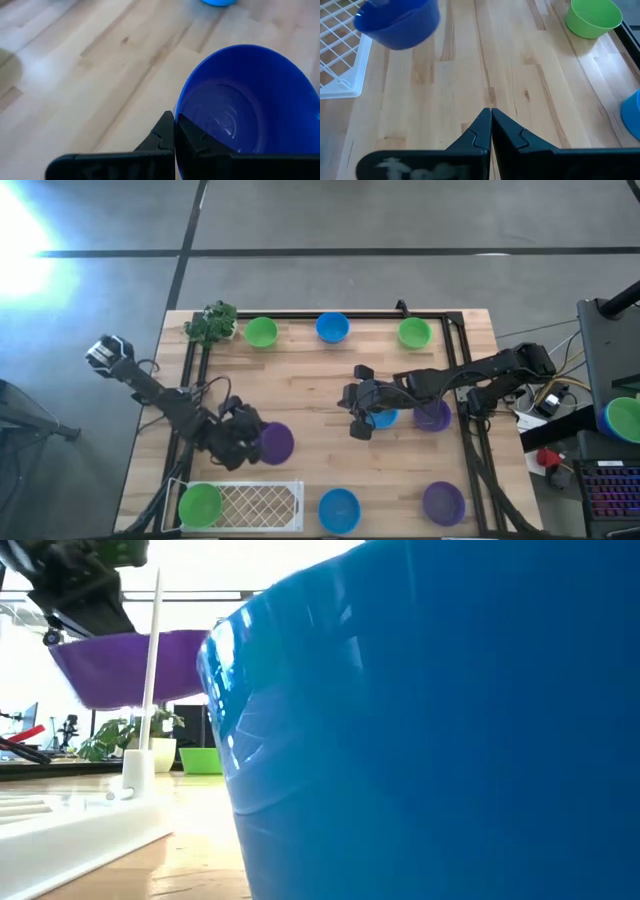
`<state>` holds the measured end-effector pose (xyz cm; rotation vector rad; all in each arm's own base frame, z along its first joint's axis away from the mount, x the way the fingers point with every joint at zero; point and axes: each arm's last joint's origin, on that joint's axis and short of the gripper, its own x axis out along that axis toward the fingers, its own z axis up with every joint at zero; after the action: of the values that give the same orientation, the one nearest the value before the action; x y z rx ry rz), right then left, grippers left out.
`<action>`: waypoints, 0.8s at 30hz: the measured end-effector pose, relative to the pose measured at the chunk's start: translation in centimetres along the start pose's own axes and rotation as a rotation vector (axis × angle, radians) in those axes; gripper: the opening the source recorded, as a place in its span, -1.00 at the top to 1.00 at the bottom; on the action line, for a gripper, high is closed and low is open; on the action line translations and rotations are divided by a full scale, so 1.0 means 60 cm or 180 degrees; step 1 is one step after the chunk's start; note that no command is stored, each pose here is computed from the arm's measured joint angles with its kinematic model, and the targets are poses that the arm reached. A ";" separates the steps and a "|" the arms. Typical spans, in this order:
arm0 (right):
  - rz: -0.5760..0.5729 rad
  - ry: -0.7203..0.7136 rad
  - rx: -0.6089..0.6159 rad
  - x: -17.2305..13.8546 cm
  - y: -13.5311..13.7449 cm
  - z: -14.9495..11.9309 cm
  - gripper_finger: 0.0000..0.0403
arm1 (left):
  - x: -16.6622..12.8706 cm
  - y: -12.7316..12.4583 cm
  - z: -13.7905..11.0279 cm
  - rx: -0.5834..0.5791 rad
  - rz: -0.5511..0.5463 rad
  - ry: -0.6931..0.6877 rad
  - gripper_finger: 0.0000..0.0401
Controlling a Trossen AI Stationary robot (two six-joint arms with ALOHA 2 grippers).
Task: Pick & Place Mini bowls
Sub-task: Put the top left purple bowl on the shelf
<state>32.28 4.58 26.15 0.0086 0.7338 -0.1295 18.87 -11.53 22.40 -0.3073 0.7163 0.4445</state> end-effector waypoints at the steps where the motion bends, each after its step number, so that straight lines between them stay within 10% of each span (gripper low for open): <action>1: 0.0000 0.0001 0.0000 0.000 0.000 0.000 0.96 | -0.002 -0.001 -0.003 0.0027 -0.0028 0.0037 1.00; 24: 0.0003 -0.0045 -0.0212 -0.001 0.000 0.002 0.96 | -0.025 -0.023 -0.040 0.0386 -0.0981 0.1340 1.00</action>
<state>32.34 4.59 26.29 -0.0554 0.7239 -0.1039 17.22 -14.16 21.86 -0.3950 1.0821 0.0387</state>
